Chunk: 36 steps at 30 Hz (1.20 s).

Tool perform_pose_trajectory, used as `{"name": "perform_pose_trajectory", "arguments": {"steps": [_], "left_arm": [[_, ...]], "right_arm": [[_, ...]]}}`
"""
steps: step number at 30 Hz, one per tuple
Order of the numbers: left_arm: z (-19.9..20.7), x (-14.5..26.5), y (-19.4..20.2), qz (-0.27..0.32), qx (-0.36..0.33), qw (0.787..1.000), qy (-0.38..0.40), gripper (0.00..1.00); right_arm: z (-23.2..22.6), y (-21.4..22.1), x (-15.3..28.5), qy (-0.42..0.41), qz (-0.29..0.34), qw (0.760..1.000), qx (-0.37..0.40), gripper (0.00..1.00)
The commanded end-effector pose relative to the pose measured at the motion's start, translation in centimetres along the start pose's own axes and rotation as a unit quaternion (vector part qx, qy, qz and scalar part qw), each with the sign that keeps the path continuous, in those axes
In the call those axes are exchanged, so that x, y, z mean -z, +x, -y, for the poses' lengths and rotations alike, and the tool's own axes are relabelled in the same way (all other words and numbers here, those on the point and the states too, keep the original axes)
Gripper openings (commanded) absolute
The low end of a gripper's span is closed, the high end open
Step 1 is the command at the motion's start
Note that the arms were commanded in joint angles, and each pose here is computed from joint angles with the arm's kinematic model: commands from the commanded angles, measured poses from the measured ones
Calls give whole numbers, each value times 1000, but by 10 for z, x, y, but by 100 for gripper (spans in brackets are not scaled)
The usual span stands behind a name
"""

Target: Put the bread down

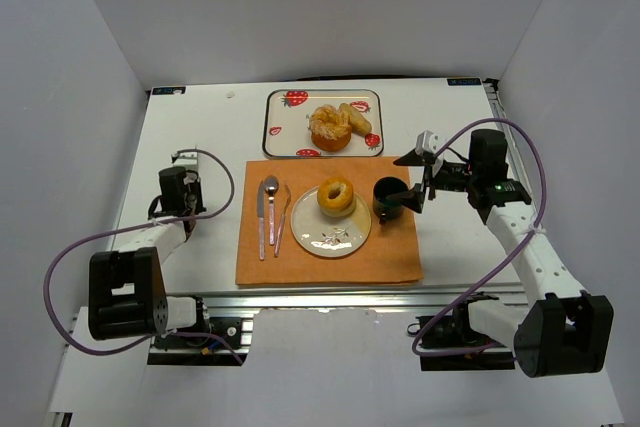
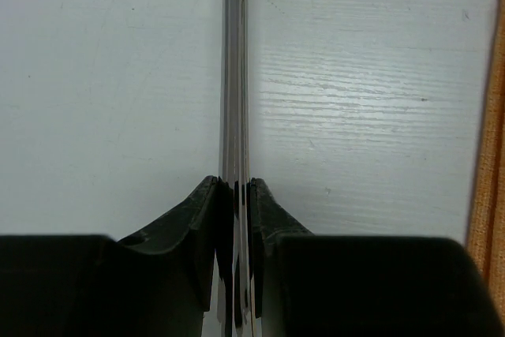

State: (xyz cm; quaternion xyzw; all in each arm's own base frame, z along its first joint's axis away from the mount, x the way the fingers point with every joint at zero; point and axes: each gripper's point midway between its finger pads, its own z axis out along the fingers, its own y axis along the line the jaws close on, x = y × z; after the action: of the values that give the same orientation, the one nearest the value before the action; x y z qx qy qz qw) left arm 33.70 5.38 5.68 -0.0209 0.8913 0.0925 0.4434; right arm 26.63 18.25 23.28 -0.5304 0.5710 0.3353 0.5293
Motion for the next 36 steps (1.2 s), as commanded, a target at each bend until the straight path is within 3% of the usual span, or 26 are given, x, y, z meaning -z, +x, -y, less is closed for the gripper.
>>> {"name": "perform_pose_trajectory", "arguments": {"steps": [1, 4, 7, 23, 36], "left_arm": [[0, -3, -2, 17, 25, 999, 10, 21], [-7, -1, 2, 20, 50, 999, -2, 32], [-11, 0, 6, 17, 65, 998, -9, 37], [-22, 5, 15, 11, 112, 993, -34, 52], [-39, 12, 15, 12, 134, 988, -74, 77]], "right_arm": [[1, -17, 5, 2, 10, 999, 30, 90], [0, -16, 5, 2, 8, 1000, 29, 89], [-1, -14, 5, -1, 7, 1000, 28, 90], [-6, -13, 7, -6, 3, 999, 36, 89], [-6, -12, 7, -7, -1, 999, 37, 89]]}}
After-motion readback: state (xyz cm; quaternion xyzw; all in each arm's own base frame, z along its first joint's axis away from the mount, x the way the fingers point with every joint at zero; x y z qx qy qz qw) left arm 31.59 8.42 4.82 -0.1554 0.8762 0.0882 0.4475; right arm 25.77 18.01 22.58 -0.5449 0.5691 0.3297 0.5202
